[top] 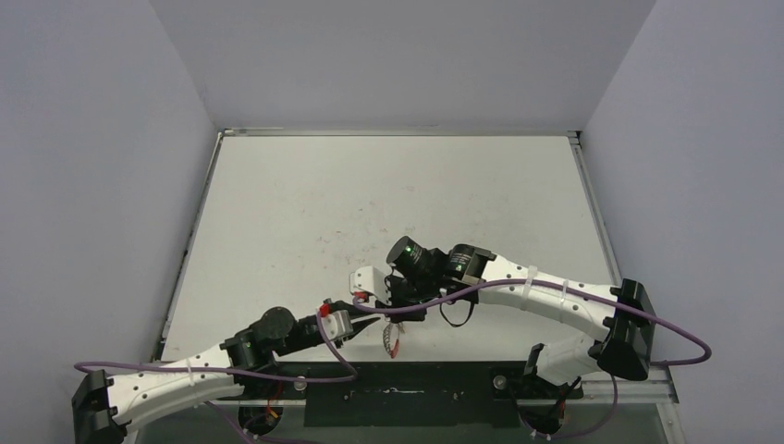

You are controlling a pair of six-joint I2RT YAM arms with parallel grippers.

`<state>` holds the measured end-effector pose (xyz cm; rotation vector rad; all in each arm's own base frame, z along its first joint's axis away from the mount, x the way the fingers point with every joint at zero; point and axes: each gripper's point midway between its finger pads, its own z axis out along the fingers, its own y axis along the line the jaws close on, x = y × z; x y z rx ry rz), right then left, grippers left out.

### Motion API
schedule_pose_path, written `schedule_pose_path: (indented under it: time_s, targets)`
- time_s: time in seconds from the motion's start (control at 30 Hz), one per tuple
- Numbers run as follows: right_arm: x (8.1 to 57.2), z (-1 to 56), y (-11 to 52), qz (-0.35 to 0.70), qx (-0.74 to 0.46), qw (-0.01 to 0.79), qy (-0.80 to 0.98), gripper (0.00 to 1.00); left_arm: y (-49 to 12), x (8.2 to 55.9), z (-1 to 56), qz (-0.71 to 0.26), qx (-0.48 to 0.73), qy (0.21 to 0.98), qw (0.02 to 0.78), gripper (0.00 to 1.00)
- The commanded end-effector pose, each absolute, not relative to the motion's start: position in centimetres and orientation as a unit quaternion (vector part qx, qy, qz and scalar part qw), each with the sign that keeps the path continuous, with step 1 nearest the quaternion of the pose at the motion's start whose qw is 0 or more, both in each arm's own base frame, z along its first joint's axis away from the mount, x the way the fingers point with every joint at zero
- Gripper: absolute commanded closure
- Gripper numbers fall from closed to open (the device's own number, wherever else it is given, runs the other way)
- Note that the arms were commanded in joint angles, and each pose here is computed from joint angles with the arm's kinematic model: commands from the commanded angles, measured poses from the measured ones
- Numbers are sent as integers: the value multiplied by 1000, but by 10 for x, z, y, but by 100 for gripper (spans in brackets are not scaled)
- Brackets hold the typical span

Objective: Put the keys on the keyring

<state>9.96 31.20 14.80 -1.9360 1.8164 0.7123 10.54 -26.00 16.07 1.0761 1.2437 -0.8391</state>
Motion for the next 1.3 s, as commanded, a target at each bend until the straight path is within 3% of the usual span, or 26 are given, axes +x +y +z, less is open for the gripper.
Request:
schedule_pose_path:
  time_s: [0.0,0.67,1.27]
  targets:
    - [102,167,322,249,-690,214,645,100,-263,107,178,-368,455,527,616,84]
    - [101,161,328,243,-694,210,644,100,-280,91,180,-413,476,490,602,82]
    - [104,160,328,239,-689,217,649,100,-278,86,172,-416,486,506,578,80]
